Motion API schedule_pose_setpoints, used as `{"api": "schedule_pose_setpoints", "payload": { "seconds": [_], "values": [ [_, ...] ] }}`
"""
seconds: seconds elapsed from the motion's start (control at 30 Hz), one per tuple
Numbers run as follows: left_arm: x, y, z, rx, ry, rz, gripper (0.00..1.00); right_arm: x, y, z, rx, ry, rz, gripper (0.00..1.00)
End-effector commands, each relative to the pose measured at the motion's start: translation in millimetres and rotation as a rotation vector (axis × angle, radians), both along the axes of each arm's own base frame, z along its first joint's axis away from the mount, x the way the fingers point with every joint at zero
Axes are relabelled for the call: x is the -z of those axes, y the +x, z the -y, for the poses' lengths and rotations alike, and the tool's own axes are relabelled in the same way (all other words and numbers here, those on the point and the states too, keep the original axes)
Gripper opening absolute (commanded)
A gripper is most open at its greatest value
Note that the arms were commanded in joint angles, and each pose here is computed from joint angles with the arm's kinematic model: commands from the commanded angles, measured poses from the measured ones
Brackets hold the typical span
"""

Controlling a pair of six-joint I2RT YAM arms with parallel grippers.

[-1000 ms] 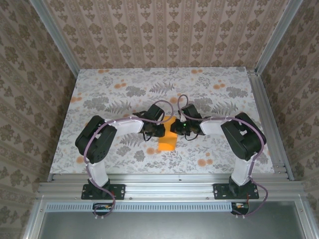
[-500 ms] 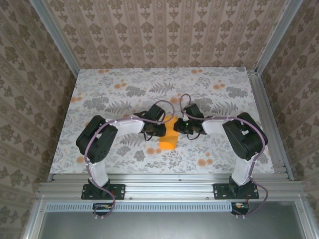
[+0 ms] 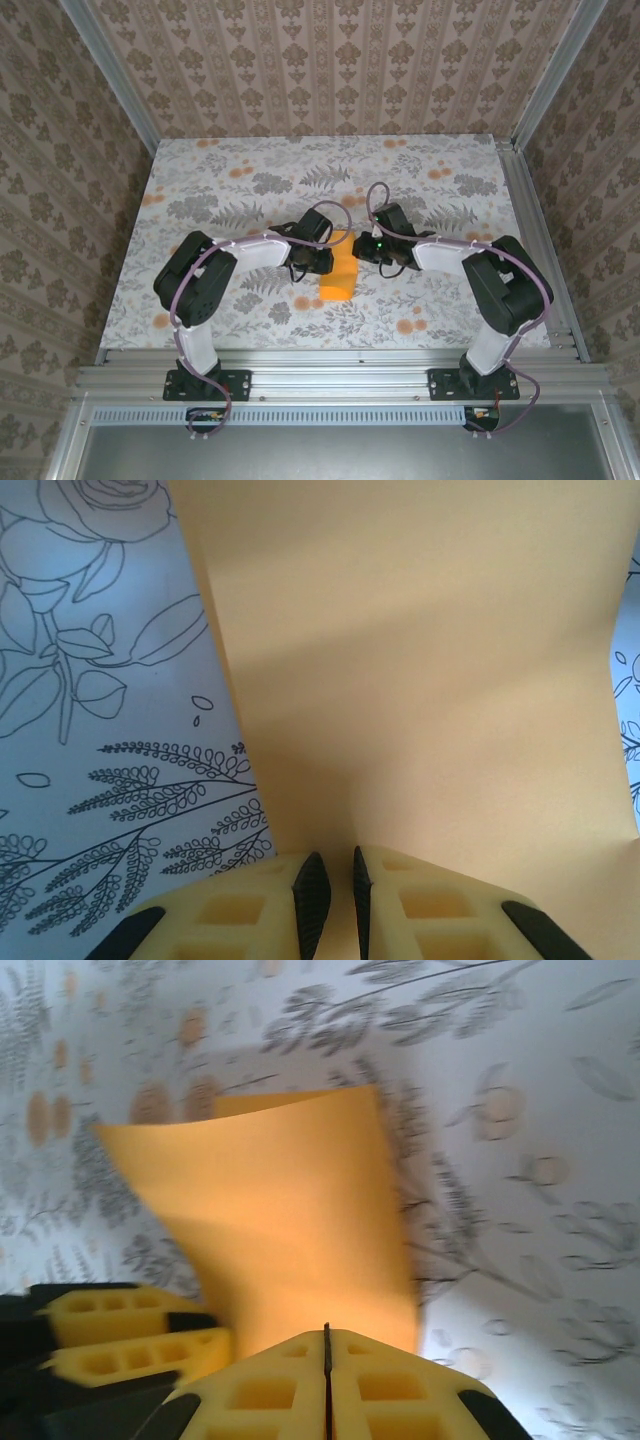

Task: Fold a paper plane with a square sheet of paper (pick it up from the middle)

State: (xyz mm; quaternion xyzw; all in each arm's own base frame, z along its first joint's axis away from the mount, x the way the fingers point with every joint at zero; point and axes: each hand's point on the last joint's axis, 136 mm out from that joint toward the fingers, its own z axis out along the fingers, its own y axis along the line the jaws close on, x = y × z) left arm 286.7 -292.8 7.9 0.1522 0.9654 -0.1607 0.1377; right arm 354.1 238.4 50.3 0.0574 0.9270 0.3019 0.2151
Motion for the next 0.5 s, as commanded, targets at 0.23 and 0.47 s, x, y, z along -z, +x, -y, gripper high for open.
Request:
{"api": "schedule_pose_setpoints", "payload": {
  "seconds": [0.23, 0.47],
  "values": [
    [75.5, -57.2, -73.6, 0.009, 0.318, -0.216, 0.22, 14.5, 21.7, -21.3, -0.003, 0.023, -0.001, 0.1],
    [75.8, -60.4, -74.1, 0.014, 0.31, -0.222, 0.22, 38.0, 34.6, -0.2, 0.043, -0.054, -0.015, 0.1]
  ]
}}
